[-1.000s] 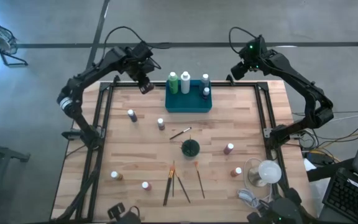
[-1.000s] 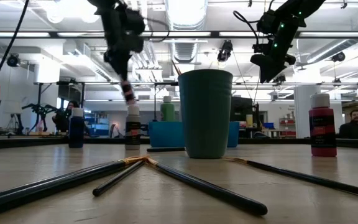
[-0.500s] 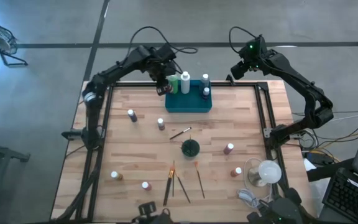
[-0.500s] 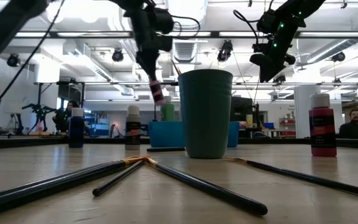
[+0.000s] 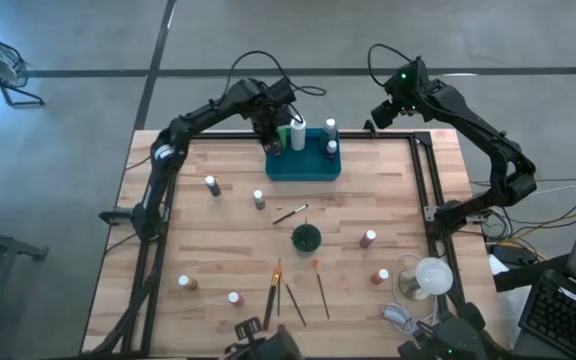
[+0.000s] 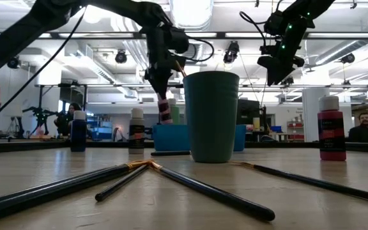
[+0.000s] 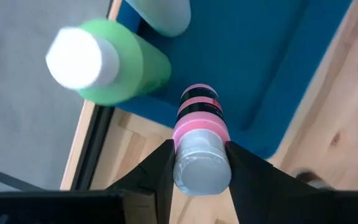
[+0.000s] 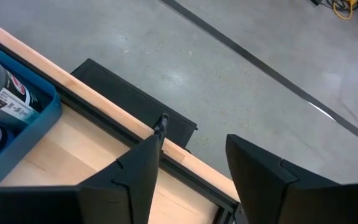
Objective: Pick & Place Paint Supplies
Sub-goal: Put the pink paint bottle into the blue bin
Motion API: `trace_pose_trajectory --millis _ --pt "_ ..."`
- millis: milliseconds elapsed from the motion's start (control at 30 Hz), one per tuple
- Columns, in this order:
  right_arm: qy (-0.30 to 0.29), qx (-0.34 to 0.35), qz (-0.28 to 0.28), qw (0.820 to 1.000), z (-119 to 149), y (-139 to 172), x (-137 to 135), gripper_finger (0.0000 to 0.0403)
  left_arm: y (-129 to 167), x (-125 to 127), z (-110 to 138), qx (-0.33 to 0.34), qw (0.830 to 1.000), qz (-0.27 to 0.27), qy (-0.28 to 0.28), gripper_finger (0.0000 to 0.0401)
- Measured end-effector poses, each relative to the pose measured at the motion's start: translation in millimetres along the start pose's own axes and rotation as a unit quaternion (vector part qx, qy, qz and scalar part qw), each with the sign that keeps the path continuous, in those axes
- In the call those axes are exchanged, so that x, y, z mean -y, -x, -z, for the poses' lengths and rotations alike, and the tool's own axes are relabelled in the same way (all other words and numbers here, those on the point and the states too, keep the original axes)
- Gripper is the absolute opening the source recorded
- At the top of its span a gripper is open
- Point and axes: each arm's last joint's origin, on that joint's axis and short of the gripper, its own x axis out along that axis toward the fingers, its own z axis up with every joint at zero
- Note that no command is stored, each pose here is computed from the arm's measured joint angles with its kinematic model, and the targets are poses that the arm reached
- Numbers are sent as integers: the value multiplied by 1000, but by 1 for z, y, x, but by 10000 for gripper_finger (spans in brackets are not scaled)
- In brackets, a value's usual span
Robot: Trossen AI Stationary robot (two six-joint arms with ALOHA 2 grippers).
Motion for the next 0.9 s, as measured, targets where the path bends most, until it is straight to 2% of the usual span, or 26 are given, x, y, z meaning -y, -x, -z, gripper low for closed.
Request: trace_pose_trajectory --millis 333,900 --pt "0 0 0 1000 0 0 0 196 -26 -1 -9 -10 1000 -10 12 124" --pt "1 1 0 1000 0 0 0 167 -61 -6 -13 -41 999 -16 21 124"
